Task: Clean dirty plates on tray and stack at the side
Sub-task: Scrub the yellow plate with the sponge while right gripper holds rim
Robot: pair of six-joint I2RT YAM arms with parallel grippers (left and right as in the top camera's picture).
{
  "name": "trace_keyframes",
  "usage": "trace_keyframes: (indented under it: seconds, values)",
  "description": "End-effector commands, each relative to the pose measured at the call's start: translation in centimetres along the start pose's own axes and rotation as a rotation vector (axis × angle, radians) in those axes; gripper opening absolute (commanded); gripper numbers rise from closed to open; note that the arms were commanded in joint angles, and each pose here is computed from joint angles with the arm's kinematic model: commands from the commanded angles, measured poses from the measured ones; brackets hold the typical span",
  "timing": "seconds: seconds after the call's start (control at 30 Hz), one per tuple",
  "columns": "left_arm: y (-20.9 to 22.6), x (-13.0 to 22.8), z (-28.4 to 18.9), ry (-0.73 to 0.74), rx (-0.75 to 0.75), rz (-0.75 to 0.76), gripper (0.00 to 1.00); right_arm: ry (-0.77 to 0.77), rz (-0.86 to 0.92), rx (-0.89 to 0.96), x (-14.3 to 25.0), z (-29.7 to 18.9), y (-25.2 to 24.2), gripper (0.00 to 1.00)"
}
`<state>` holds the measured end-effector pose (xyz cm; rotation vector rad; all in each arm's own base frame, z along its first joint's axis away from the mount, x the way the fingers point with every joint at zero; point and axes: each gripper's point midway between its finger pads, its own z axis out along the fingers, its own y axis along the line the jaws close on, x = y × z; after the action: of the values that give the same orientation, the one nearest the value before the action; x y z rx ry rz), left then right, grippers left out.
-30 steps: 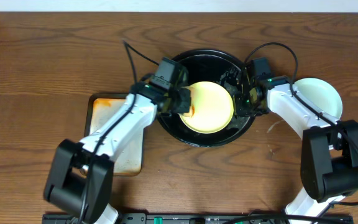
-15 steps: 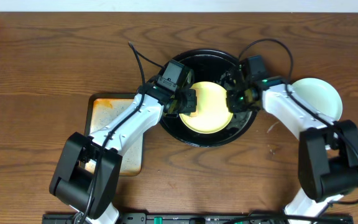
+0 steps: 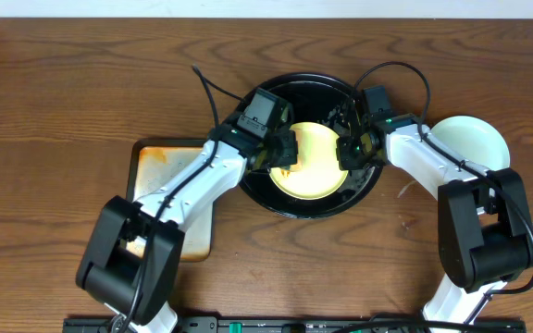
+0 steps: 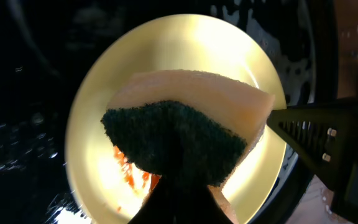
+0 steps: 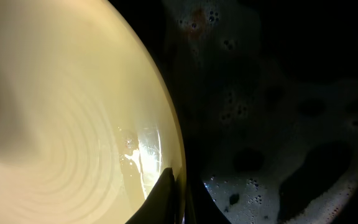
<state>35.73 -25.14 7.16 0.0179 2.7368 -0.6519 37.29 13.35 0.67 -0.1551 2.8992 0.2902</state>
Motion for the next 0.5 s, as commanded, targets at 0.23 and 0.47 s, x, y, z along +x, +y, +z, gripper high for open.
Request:
trace_keyframes:
  seconds: [0.23,0.47]
  values:
    - [1.4,3.1,5.3,0.121,-0.057,-0.059,0.08,-0.021,0.025,0.03,-0.6,-0.2,-0.2,0.01]
    - [5.0,4.4,6.9,0.175,-0.164,-0.047,0.08,-0.011,0.03,0.036,-0.3,-0.1,-0.3,0.01]
